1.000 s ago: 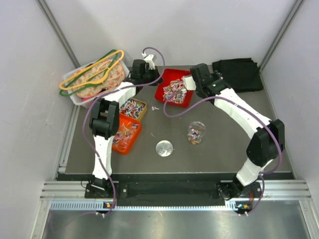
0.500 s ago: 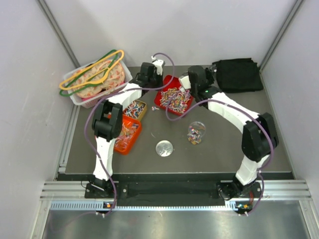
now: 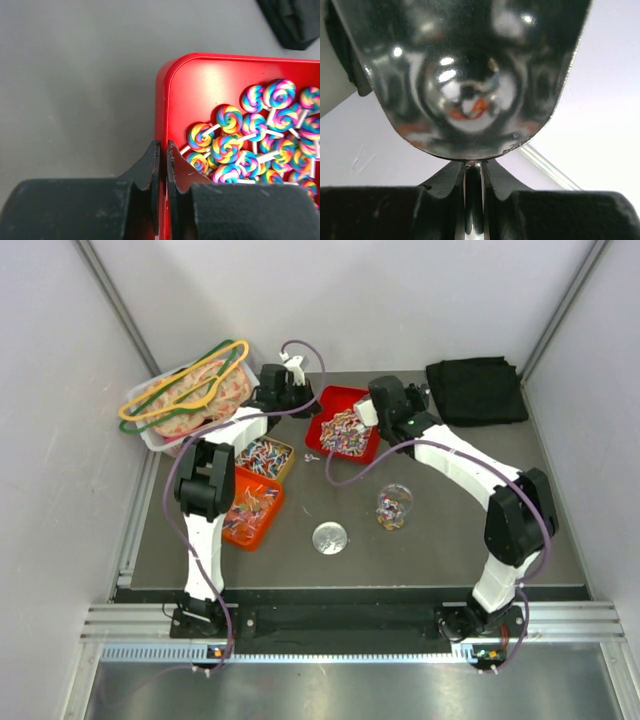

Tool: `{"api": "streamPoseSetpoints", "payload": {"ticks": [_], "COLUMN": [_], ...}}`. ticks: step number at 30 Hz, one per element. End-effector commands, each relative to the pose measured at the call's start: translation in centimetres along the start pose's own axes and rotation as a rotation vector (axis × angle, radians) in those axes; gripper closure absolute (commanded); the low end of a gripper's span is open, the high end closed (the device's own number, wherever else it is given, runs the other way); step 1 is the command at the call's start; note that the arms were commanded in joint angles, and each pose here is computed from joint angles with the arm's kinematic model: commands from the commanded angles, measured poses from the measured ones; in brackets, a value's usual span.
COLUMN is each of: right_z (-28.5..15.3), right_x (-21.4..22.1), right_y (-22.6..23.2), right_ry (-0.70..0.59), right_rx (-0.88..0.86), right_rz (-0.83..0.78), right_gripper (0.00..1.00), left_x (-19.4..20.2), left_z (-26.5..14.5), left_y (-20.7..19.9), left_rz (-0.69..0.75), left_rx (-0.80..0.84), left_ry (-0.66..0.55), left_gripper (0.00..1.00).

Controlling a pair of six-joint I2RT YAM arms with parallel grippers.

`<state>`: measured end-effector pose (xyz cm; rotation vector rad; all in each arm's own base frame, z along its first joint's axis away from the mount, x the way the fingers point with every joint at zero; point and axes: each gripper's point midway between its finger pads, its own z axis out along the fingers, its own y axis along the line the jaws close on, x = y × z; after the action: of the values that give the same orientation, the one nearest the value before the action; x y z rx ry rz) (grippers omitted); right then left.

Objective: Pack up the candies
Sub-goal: Adjust the storage box at the center of the board.

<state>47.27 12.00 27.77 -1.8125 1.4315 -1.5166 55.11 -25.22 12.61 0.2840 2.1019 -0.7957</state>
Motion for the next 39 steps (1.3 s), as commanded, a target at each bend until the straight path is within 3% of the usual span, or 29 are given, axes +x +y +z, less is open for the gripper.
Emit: {"api": "streamPoseSetpoints", "payload": {"ticks": [1, 5, 7, 14, 20, 27, 33, 34, 36, 38, 39], "right_z": [-3.0, -3.3, -3.4, -3.5, -3.3, -3.2, -3.2, -3.2, -3.2, -3.2, -3.2], "right_x": [4.5, 5.4, 5.7, 6.1, 6.0, 6.0, 6.1, 6.1, 6.0, 6.0, 6.0], "right_y": [-3.5, -4.3, -4.6, -5.0, -4.6, -4.7, -4.4, -4.3, -4.4, -4.2, -4.2], "right_ry": [0.005, 0.007, 0.01, 0.013, 0.009, 0.012, 0.014, 0.014, 0.016, 0.016, 0.014], "right_rx": [0.063, 0.085, 0.088, 0.093, 0.079, 0.082, 0.072, 0.071, 0.071, 0.068, 0.066], "right_rz": [0.224, 0.259, 0.269, 0.28, 0.283, 0.287, 0.279, 0.279, 0.279, 0.28, 0.279], "right_gripper": [1.0, 1.0, 1.0, 1.0, 1.0, 1.0, 1.0, 1.0, 1.0, 1.0, 1.0], "left_x": [-5.8, -5.3, -4.9, -3.9, -4.3, -4.0, -3.4, -2.8, -3.0, -2.6, -2.5], "left_z": [-1.7, -1.7, -1.8, -1.5, -1.3, -1.8, -1.4, -1.9, -1.6, -1.1, -1.5], "left_y": [-5.7, -5.7, -6.5, -6.3, -4.3, -5.8, -5.4, -6.3, -6.0, -5.0, -5.1], "left_rz": [-0.004, -0.014, -0.081, -0.122, -0.011, -0.087, -0.08, -0.099, -0.09, 0.006, -0.044], "left_rx": [0.21, 0.236, 0.341, 0.359, 0.163, 0.326, 0.309, 0.38, 0.33, 0.21, 0.237], "left_ry": [-0.135, -0.137, -0.111, -0.079, -0.08, -0.065, -0.031, -0.013, -0.026, 0.001, 0.007], "left_gripper": [1.0, 1.0, 1.0, 1.0, 1.0, 1.0, 1.0, 1.0, 1.0, 1.0, 1.0]}}
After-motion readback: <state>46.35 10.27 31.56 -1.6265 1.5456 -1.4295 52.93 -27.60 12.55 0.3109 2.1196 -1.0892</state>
